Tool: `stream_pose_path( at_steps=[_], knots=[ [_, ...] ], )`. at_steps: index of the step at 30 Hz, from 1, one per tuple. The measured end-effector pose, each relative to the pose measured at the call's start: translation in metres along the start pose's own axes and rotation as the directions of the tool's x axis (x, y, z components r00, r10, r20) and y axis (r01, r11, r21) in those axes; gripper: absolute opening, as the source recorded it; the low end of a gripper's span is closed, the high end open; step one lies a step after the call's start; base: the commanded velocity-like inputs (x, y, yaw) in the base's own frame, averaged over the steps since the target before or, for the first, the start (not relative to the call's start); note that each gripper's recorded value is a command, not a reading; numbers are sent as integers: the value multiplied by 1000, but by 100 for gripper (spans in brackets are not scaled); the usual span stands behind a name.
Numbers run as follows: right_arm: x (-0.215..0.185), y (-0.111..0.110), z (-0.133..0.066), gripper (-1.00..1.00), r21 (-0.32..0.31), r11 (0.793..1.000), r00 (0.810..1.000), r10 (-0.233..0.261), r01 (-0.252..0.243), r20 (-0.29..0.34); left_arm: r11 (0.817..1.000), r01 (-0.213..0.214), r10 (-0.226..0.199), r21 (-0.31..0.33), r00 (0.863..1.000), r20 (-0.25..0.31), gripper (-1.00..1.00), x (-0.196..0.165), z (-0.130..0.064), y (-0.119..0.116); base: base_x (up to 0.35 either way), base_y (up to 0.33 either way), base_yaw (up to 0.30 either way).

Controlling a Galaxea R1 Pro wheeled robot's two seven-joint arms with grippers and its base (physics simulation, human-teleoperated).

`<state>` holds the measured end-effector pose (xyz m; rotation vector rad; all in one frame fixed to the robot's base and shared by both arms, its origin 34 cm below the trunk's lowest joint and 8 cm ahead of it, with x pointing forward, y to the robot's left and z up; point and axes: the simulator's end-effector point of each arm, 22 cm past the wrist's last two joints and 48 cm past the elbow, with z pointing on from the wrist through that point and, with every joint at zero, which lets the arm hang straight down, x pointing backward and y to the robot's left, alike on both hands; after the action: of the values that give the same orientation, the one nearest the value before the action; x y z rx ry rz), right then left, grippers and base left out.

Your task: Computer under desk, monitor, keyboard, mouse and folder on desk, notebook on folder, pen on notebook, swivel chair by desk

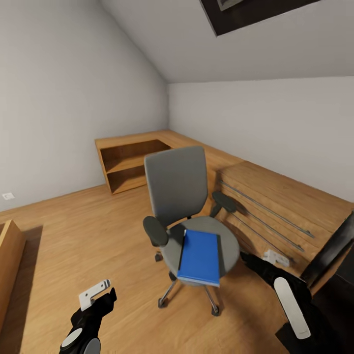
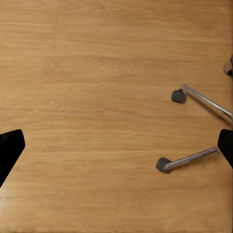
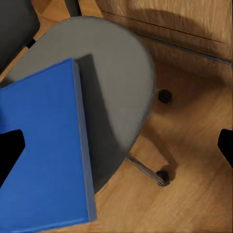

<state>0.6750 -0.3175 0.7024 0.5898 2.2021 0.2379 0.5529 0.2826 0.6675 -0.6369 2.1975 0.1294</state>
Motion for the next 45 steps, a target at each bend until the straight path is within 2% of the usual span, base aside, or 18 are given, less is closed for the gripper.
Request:
stream_pose_path(
  at_steps=[3,12,17,21,28,30,33,34,36,42,43,45],
  knots=[
    [4,0,2,100,-32,998,999,46,-47,-18,1000,0,0,1,1000,1,100,4,3,1,-152,0,-25],
    [27,0,13,100,-72,990,991,119,-123,-59,1000,5,-5,-6,1000,2,100,17,13,7,-18,0,-3],
    [44,-7,22,100,-68,988,988,131,-137,-83,1000,5,-5,-6,1000,2,100,25,19,9,-1,0,0],
    [62,-5,30,100,-109,982,983,140,-153,-116,1000,6,-6,-6,1000,2,100,31,23,10,0,0,0],
    [73,-11,38,100,-109,982,983,140,-153,-116,1000,6,-6,-6,1000,3,100,42,31,13,0,0,0],
    [81,-9,41,100,-130,978,981,143,-160,-129,1000,6,-6,-6,1000,3,100,46,33,14,0,0,0],
    [104,-3,47,100,-200,958,968,167,-205,-189,1000,6,-6,-6,1000,3,100,51,36,15,0,0,0],
    [112,3,47,100,-241,941,958,187,-239,-218,1000,6,-6,-6,1000,3,100,52,38,15,0,0,0],
    [119,7,47,100,-279,922,949,201,-267,-245,1000,6,-6,-5,1000,3,100,56,40,16,0,0,0],
    [128,13,43,100,-372,874,933,207,-311,-294,1000,6,-6,-6,1000,3,100,66,46,19,0,0,0],
    [128,16,40,100,-401,857,930,209,-323,-302,1000,7,-7,-7,1000,3,100,67,48,19,0,0,0],
    [130,17,39,100,-426,839,925,215,-339,-314,1000,7,-7,-7,1000,3,100,71,50,20,0,0,0]
  ],
)
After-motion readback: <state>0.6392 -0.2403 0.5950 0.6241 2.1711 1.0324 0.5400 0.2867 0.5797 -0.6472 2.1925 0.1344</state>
